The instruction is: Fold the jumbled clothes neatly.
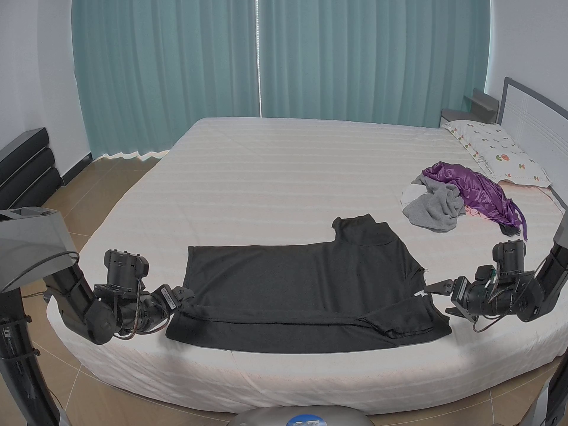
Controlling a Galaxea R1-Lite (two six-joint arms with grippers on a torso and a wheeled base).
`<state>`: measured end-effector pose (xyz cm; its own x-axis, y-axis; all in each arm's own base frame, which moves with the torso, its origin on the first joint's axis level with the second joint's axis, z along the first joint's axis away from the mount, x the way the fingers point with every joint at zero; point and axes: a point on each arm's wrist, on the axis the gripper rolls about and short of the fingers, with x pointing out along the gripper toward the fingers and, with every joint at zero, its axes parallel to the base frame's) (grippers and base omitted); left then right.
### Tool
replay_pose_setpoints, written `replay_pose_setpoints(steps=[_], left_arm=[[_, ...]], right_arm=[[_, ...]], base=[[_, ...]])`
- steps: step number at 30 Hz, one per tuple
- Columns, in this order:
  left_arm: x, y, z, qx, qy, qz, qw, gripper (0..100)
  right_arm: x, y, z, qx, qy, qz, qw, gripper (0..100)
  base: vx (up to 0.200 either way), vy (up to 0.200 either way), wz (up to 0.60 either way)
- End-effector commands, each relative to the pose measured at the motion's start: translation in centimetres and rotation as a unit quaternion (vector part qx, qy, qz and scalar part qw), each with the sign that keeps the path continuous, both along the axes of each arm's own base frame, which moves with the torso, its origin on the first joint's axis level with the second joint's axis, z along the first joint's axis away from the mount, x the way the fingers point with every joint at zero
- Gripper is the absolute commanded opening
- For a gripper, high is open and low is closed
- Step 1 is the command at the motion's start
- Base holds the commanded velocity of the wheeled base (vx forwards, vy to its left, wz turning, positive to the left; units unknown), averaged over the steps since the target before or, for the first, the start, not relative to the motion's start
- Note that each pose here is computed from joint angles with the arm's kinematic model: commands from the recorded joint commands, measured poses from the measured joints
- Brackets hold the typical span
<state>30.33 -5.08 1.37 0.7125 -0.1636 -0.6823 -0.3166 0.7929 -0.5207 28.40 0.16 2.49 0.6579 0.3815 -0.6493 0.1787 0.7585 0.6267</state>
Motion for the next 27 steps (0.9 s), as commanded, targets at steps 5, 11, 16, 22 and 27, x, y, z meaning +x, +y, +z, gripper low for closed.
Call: replay_pose_setpoints(steps=[5, 11, 16, 22, 27], left_arm=[[-3.0, -0.6, 1.6, -0.028, 0.004, -0.009, 0.9995, 100], [-3.2, -0.6, 1.4, -0.030, 0.011, -0.006, 0.9995, 100], [-3.3, -0.6, 1.2, -0.030, 0.016, -0.004, 0.9994, 100], [-3.3, -0.6, 1.2, -0.035, 0.017, 0.002, 0.9992, 100], [-3.0, -0.6, 1.2, -0.039, 0.015, 0.004, 0.9991, 100]], right_arm=[[-3.3, 1.8, 0.4, 0.060, -0.013, -0.022, 0.9979, 100], [-3.5, 1.4, 0.2, 0.071, -0.003, -0.037, 0.9968, 100], [-3.6, 1.5, -0.4, 0.069, 0.009, -0.035, 0.9970, 100], [-3.6, 1.4, -0.8, 0.067, 0.016, -0.035, 0.9970, 100], [-3.7, 1.5, -0.8, 0.066, 0.016, -0.034, 0.9971, 100]], base=[[0.000, -0.160, 0.00], [0.000, -0.167, 0.00], [0.000, 0.000, 0.00], [0.000, 0.000, 0.00], [-0.200, 0.000, 0.00]])
